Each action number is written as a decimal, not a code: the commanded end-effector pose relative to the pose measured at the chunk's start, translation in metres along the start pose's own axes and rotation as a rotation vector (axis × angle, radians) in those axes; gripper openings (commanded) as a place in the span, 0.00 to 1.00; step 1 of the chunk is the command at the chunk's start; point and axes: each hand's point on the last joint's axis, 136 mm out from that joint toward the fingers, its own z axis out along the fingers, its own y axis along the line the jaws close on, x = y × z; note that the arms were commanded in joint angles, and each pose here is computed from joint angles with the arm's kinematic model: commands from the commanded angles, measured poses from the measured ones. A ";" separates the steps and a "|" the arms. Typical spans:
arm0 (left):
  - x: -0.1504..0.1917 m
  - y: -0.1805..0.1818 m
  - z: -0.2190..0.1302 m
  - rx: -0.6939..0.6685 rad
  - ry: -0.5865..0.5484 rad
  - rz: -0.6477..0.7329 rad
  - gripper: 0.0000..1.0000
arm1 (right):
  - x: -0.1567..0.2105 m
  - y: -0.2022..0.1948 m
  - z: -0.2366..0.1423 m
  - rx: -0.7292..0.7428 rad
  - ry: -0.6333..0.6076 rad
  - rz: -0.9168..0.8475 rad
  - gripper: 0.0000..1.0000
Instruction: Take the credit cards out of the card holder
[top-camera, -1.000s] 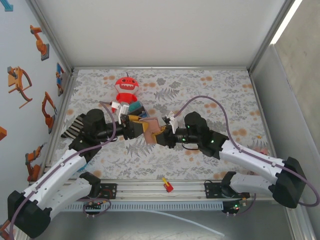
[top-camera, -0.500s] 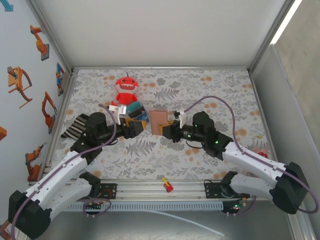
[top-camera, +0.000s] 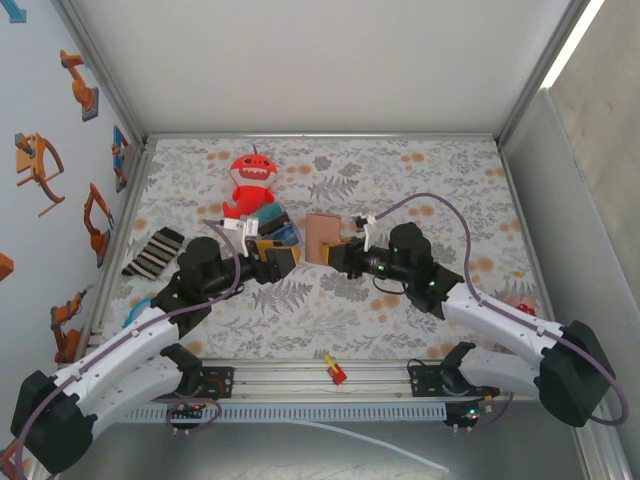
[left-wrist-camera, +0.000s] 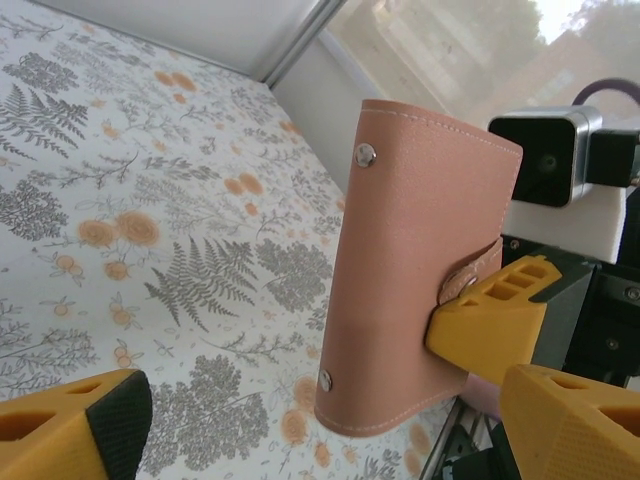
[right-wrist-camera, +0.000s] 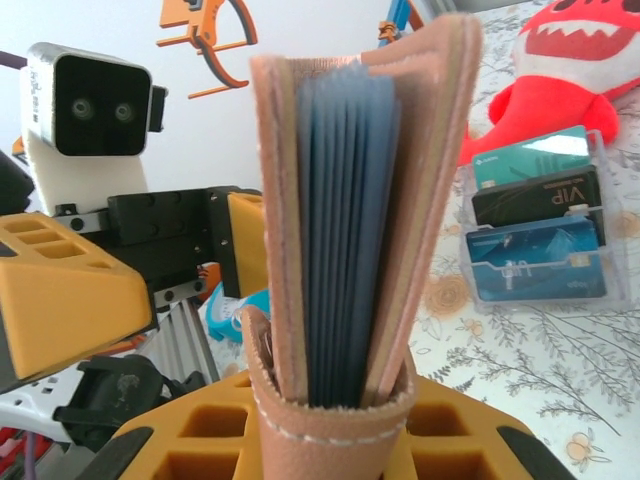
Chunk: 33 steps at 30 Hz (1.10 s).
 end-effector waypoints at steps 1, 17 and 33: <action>-0.018 -0.018 0.003 0.094 -0.075 -0.001 0.87 | -0.016 0.023 0.001 -0.111 -0.044 -0.020 0.00; -0.013 -0.036 0.023 0.279 -0.045 -0.053 0.65 | -0.017 0.048 0.000 -0.259 -0.022 -0.002 0.00; -0.017 -0.058 0.032 0.435 -0.002 -0.080 0.13 | -0.018 0.050 -0.006 -0.259 -0.039 -0.001 0.02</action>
